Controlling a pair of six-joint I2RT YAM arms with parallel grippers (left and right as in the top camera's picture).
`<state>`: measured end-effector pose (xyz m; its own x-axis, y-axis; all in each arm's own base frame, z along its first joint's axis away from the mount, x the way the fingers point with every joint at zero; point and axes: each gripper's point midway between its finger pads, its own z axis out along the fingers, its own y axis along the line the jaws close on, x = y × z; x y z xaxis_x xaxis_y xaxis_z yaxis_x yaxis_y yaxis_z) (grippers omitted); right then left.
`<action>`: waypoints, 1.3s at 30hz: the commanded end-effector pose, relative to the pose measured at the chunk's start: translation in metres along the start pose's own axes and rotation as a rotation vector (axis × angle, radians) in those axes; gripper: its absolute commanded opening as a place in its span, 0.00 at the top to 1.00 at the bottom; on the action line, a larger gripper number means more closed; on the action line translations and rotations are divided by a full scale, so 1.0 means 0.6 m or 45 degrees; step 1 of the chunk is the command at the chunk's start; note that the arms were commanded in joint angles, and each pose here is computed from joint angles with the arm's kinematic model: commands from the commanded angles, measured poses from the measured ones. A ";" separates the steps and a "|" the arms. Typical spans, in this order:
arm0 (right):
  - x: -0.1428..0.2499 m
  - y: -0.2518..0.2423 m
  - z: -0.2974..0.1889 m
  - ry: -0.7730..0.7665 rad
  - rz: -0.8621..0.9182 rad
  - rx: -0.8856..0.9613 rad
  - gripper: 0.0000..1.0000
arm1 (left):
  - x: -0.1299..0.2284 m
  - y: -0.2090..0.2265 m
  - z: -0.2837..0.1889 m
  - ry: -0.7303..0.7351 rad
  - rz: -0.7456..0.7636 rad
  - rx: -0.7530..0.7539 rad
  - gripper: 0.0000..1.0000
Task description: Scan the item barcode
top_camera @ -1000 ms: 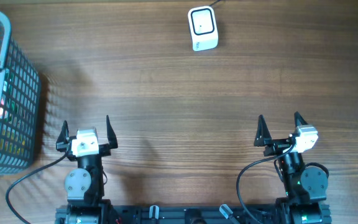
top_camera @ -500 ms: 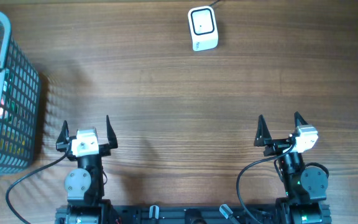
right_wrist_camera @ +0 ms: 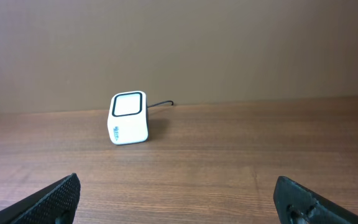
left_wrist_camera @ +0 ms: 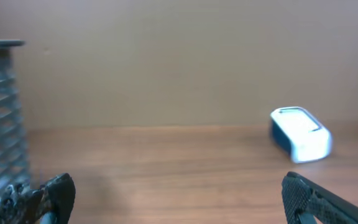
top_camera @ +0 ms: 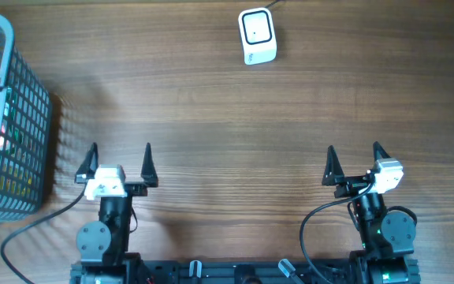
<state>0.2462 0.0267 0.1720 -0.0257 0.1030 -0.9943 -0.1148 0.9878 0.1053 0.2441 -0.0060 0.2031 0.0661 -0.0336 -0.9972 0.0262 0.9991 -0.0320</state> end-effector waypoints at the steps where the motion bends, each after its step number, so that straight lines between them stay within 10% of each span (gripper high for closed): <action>1: 0.000 -0.003 0.000 0.000 0.007 0.009 0.00 | -0.131 -0.038 -0.027 -0.081 -0.242 0.159 0.00; 13: 0.000 -0.003 0.000 0.000 0.007 0.009 0.00 | -0.344 -0.046 0.043 0.864 -0.255 0.045 0.00; 18: 0.000 -0.003 0.000 0.000 0.008 0.009 0.00 | -0.388 -0.040 0.138 0.866 -0.214 0.024 0.00; 21: 0.000 -0.003 0.000 0.000 0.007 0.009 0.00 | -0.366 0.066 0.166 0.875 -0.244 -0.423 0.00; 39: 0.000 -0.003 0.000 0.000 0.008 0.009 0.00 | -0.276 0.410 -0.045 0.952 -0.672 -1.466 0.00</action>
<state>0.2464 0.0267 0.1713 -0.0290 0.1027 -0.9943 -0.1140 0.9879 0.1054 0.2273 0.2333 0.3782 -0.2847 -0.6752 -0.6805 -0.8916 0.4472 -0.0707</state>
